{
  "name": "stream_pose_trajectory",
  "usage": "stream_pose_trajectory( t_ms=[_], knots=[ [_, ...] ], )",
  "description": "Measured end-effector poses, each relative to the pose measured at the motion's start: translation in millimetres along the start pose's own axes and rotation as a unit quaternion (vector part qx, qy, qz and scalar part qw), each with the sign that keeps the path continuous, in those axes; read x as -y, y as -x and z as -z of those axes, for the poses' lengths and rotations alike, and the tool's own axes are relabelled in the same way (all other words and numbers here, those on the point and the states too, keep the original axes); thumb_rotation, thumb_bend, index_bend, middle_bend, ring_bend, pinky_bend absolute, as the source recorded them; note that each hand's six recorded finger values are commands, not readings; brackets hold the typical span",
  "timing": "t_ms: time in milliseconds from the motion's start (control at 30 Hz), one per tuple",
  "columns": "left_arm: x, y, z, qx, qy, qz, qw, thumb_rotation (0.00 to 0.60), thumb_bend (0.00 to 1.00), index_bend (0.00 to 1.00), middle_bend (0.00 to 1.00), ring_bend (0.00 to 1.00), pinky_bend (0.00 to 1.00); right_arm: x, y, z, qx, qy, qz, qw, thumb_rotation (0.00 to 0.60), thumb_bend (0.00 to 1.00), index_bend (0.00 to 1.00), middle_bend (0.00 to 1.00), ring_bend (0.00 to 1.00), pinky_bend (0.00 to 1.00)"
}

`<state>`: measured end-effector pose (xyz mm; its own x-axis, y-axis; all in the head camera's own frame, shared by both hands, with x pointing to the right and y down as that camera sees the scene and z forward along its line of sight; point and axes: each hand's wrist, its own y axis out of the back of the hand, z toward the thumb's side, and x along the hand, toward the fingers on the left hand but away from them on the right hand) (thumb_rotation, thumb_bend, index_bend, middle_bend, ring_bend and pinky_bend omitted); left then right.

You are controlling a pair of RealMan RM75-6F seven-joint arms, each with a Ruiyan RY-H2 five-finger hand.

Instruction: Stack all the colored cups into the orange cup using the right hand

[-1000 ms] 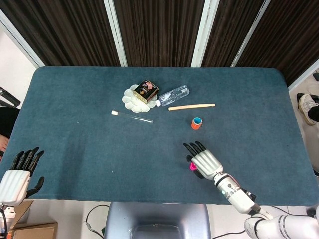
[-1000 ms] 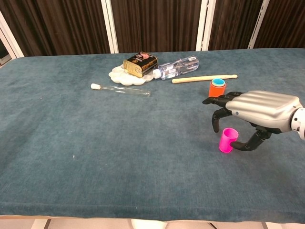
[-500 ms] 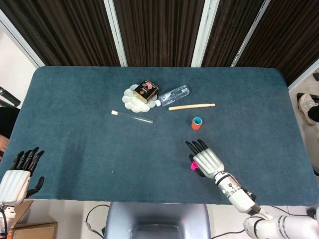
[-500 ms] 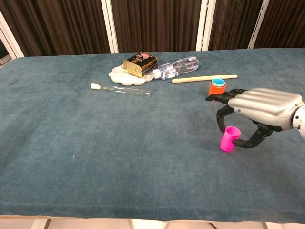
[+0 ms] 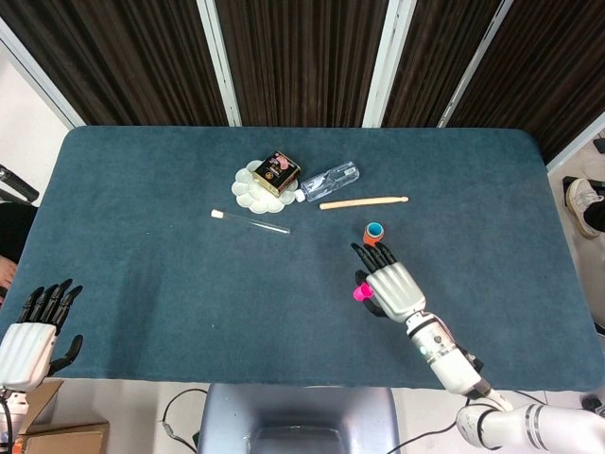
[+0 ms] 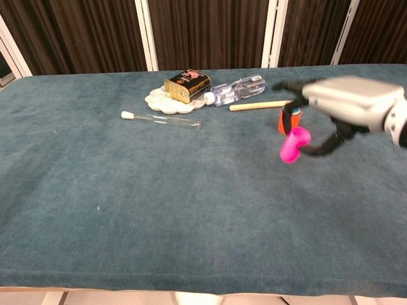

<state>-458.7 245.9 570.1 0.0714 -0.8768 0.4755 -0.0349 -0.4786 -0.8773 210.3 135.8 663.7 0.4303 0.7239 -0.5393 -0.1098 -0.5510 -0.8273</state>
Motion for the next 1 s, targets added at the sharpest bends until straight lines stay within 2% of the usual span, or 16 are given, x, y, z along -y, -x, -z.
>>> stream_pose_trajectory(
  t_ms=[167, 300, 400, 500, 767, 1000],
  knots=[
    [1.0, -0.3, -1.0, 0.000, -0.002, 0.001, 1.0000, 0.600, 0.42, 0.00, 0.00, 0.00, 0.06, -46.6, 34.4, 18.0, 0.050, 0.000, 0.074, 0.9960, 0.600, 0.47, 0.66, 0.08, 0.00, 0.00],
    [1.3, -1.1, -0.3, -0.001, -0.002, 0.002, 1.0000, 0.600, 0.42, 0.00, 0.00, 0.00, 0.06, -59.2, 55.1, 41.7, 0.108, -0.006, 0.086, 0.9904, 0.600, 0.47, 0.66, 0.09, 0.00, 0.00],
    [1.6, -2.4, 0.7, -0.003, -0.001, 0.003, 1.0000, 0.600, 0.42, 0.00, 0.00, 0.00, 0.06, -57.7, 67.0, 60.0, 0.149, -0.012, 0.077, 0.9858, 0.600, 0.47, 0.67, 0.09, 0.00, 0.00],
    [2.5, -3.1, 0.8, -0.003, -0.002, 0.006, 1.0000, 0.600, 0.42, 0.00, 0.00, 0.00, 0.06, -50.7, 75.8, 70.2, 0.169, -0.020, 0.064, 0.9832, 0.600, 0.47, 0.67, 0.09, 0.00, 0.00],
    [3.1, -3.7, 1.5, -0.006, -0.003, 0.007, 1.0000, 0.600, 0.42, 0.00, 0.00, 0.00, 0.06, -28.2, 94.6, 70.2, 0.176, -0.036, 0.038, 0.9829, 0.600, 0.47, 0.66, 0.09, 0.00, 0.00],
    [4.0, -5.2, 1.4, -0.006, -0.003, 0.010, 0.9999, 0.600, 0.42, 0.00, 0.00, 0.00, 0.06, -20.9, 99.4, 63.1, 0.170, -0.039, 0.031, 0.9841, 0.600, 0.47, 0.65, 0.09, 0.00, 0.00]
  ],
)
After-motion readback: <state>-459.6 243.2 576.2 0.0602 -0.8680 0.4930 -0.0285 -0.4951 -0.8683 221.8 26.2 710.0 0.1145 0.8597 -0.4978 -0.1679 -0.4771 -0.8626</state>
